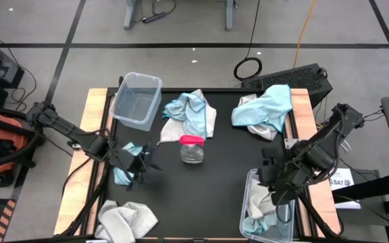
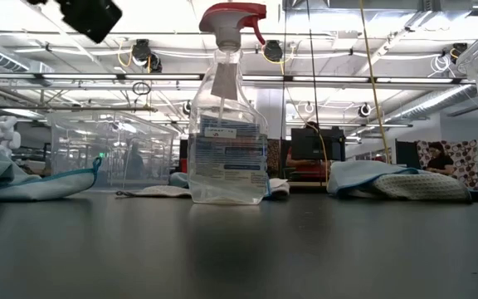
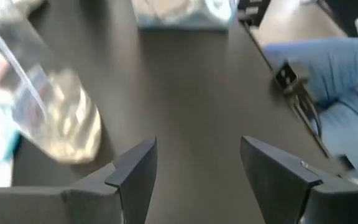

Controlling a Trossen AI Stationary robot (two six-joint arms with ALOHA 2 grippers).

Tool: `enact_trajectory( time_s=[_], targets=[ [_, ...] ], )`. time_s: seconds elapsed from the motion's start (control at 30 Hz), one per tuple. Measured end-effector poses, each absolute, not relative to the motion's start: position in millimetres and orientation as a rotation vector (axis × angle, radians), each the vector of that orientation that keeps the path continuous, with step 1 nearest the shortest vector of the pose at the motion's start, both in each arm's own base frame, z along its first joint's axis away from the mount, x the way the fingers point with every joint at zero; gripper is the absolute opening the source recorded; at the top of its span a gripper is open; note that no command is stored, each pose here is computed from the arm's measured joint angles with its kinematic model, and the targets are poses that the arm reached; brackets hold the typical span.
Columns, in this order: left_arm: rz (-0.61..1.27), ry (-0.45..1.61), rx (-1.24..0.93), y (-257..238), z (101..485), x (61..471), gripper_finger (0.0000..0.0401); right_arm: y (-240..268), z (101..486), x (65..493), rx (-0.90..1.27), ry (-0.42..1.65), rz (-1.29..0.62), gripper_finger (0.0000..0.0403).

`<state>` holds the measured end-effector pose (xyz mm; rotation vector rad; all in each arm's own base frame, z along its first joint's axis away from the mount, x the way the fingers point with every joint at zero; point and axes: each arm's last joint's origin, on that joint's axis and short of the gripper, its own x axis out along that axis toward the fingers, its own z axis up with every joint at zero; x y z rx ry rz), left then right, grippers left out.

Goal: Sort microfiber towel by color & place in baskets
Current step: Put the bottom right gray towel into the left transparent bin

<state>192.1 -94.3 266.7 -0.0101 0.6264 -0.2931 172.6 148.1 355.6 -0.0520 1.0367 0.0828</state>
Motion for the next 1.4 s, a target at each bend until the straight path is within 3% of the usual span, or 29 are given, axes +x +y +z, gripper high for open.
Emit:
enact_trajectory(
  time_s=[0.17, 0.57, 1.03, 1.4],
  targets=[
    [-0.325, 0.739, -0.079, -99, 261, 184, 0.0238, 145, 367, 172, -0.071, 0.985, 0.053, 0.017],
    [-0.391, 1.007, -0.209, -120, 245, 161, 0.0238, 139, 379, 172, -0.118, 0.905, -0.039, 0.0296],
    [-0.422, 1.355, -0.219, -177, 193, 154, 0.0238, 139, 379, 173, -0.075, 0.896, -0.06, 0.0302],
    [-0.41, 1.398, -0.213, -212, 166, 143, 0.0239, 141, 382, 176, -0.056, 0.859, -0.039, 0.0302]
  ],
)
